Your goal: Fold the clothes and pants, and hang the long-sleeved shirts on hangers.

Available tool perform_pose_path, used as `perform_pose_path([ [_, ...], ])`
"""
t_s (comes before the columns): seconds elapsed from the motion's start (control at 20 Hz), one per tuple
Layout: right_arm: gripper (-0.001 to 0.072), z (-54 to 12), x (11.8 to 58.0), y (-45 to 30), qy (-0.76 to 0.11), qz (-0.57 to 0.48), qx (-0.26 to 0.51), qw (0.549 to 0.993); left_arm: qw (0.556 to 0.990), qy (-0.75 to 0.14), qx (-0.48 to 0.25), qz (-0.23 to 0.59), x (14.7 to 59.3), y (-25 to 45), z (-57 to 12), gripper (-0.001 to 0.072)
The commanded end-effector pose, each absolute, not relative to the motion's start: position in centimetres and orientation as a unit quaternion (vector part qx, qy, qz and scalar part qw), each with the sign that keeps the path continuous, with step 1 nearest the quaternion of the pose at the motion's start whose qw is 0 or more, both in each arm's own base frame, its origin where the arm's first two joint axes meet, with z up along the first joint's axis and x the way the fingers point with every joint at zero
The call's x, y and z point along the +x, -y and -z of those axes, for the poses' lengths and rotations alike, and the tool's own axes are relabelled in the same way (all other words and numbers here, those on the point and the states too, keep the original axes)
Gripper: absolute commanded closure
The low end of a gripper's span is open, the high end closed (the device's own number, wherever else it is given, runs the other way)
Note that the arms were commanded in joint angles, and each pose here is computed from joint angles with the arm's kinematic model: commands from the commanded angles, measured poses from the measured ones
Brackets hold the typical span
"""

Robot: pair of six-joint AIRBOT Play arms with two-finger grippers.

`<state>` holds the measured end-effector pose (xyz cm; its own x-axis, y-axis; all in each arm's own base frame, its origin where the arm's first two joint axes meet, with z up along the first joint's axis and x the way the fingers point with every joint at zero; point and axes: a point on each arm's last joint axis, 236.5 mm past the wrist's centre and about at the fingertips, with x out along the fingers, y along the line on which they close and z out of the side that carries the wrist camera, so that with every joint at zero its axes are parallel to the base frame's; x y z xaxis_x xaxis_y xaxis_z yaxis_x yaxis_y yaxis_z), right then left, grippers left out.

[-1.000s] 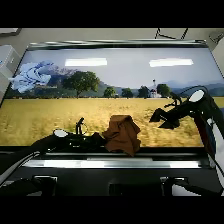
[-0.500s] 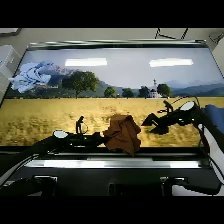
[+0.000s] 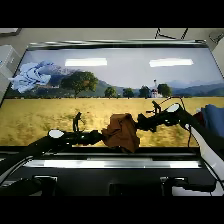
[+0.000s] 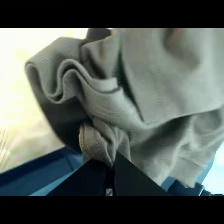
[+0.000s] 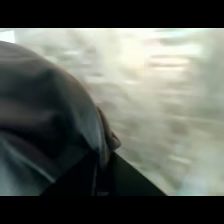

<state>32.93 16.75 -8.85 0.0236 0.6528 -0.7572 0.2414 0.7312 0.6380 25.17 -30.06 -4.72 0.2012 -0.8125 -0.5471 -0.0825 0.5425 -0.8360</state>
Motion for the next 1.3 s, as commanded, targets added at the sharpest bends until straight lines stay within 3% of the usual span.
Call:
perform_pose_path([
  [0.0, 0.0676, 4.0, 36.5, -15.7, -0.624, -0.192, 0.294, 0.698, 0.704, -0.530, -0.360, 0.307, 27.4, 28.1, 1.4, 0.0685],
  [0.2, 0.0675, -14.3, 43.9, -9.7, -0.425, -0.193, 0.223, 0.856, 0.816, -0.363, -0.271, 0.358, 33.9, 21.9, -14.3, 0.0685],
  [0.35, 0.0673, -31.1, 42.8, -5.2, -0.233, -0.157, 0.129, 0.951, 0.901, -0.155, -0.220, 0.340, 35.2, 15.9, -31.9, 0.0684],
  [0.6, 0.0672, -45.6, 33.8, -4.1, -0.031, -0.120, 0.061, 0.990, 0.935, 0.093, -0.159, 0.304, 27.9, 11.9, -50.8, 0.0683],
  [0.8, 0.0672, -49.5, 28.9, -4.7, 0.032, -0.122, 0.059, 0.990, 0.930, 0.167, -0.159, 0.287, 24.8, 10.8, -55.2, 0.0683],
  [0.95, 0.0672, -47.9, 28.5, -5.3, -0.004, -0.131, 0.078, 0.988, 0.932, 0.131, -0.152, 0.302, 26.0, 11.7, -53.4, 0.0683],
  [1.1, 0.0672, -37.1, 30.8, -6.2, -0.222, -0.153, 0.081, 0.960, 0.930, 0.019, -0.155, 0.332, 30.4, 13.4, -46.9, 0.0683],
  [1.25, 0.0672, -24.1, 34.0, -6.0, -0.433, -0.162, 0.111, 0.880, 0.897, -0.175, -0.194, 0.357, 35.0, 15.1, -33.1, 0.0683],
])
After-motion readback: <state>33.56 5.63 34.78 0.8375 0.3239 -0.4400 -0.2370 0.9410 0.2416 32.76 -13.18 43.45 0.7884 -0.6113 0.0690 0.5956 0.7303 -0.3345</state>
